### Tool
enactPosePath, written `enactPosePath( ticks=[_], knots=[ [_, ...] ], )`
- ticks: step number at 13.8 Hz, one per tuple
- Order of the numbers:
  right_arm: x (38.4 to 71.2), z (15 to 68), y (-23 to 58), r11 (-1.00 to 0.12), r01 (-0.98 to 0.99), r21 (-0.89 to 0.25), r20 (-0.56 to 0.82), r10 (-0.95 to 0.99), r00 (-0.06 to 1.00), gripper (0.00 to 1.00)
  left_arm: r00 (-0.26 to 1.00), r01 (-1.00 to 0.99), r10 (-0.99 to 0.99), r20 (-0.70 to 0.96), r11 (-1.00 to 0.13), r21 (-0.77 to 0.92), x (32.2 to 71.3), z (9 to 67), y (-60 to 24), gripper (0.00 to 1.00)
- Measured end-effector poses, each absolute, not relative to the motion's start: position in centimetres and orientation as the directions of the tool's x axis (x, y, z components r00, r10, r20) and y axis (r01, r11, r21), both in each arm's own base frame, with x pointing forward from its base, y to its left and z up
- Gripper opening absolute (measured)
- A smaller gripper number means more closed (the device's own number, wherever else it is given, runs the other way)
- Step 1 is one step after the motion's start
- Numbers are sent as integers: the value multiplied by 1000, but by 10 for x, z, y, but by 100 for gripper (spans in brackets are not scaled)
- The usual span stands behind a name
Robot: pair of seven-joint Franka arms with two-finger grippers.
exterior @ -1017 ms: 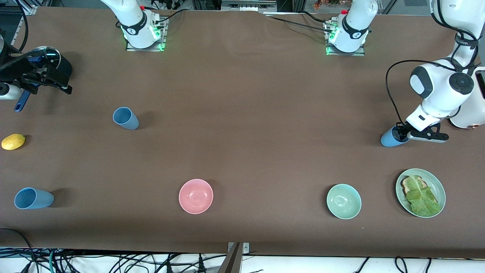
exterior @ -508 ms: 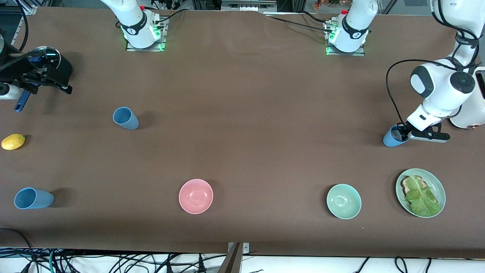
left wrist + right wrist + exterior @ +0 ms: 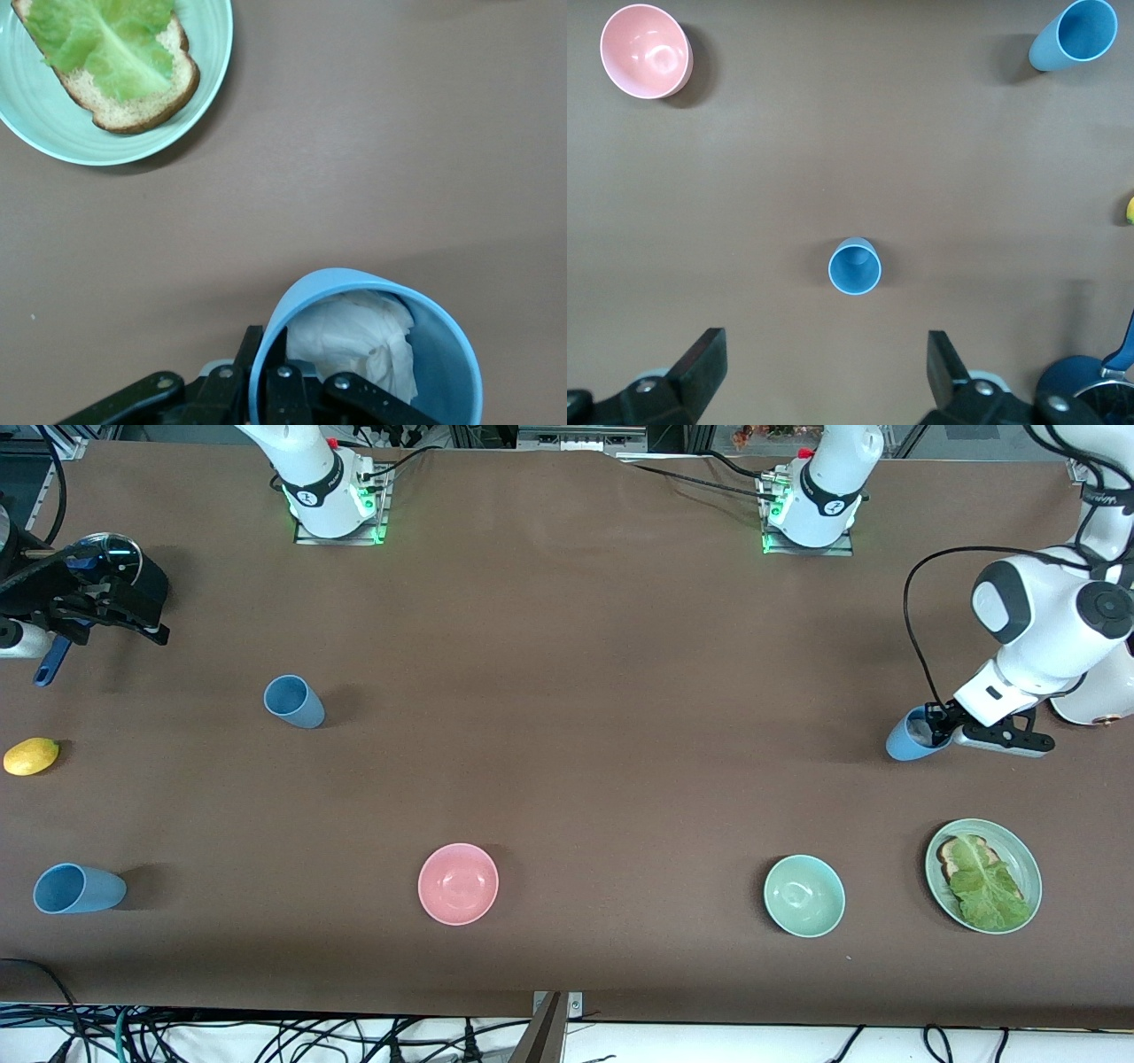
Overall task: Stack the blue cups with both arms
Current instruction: 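Lift the tissue cup with the left gripper toward the table middle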
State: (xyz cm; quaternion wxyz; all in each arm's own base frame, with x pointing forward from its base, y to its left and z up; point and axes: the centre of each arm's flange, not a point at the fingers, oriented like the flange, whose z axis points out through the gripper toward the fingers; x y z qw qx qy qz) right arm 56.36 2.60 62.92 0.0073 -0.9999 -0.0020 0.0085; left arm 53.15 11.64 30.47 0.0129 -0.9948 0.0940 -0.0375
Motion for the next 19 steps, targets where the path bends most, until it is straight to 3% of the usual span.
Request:
enactPosePath(
  ticks=[4, 10, 19],
  knots=[
    [564, 629, 26, -1000, 4, -15, -17, 4, 1000, 100, 983, -180, -181, -33, -983, 30, 557, 371, 105, 6],
    [564, 629, 26, -1000, 4, -15, -17, 5, 1000, 100, 985, -93, -100, -138, -994, 61, 581, 478, 14, 6],
    [563, 629, 22, -1000, -3, -14, -22, -2, 1000, 100, 969, 204, 199, -144, -979, 18, 563, 515, -178, 6]
  ],
)
